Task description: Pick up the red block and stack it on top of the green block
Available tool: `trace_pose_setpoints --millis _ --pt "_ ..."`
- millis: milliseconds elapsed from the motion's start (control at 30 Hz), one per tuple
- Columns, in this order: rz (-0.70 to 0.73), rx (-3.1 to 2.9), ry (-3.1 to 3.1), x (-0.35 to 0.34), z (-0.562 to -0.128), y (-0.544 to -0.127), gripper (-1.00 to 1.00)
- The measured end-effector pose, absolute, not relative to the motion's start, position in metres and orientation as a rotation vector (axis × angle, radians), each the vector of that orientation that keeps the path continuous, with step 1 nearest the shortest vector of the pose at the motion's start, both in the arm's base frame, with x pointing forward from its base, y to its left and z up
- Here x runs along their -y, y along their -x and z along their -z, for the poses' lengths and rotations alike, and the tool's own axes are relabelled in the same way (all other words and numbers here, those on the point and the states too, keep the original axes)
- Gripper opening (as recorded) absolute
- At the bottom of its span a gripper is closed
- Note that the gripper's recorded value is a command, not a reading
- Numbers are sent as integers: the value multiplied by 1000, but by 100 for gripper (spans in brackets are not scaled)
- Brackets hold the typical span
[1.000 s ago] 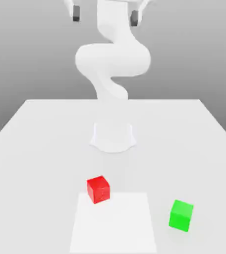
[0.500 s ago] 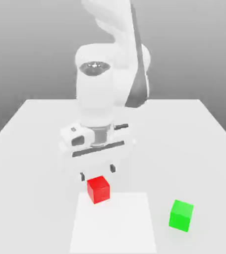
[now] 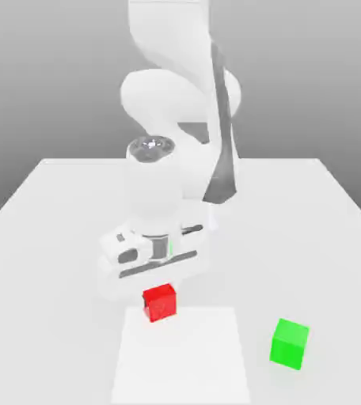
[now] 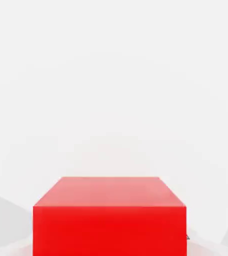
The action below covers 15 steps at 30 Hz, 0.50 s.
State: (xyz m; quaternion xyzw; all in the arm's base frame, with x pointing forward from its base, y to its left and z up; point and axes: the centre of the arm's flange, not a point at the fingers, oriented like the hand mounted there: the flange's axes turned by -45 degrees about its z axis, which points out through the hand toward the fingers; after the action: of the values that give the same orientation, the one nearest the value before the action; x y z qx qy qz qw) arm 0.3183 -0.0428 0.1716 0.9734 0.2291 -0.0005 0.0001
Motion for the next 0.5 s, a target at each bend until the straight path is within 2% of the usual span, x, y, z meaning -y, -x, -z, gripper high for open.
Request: trace_pose_setpoints --millis 200,500 --pt "2 -713 -3060 30 -210 -326 -100" --pt "3 -658 -3071 -86 -231 -381 -100"
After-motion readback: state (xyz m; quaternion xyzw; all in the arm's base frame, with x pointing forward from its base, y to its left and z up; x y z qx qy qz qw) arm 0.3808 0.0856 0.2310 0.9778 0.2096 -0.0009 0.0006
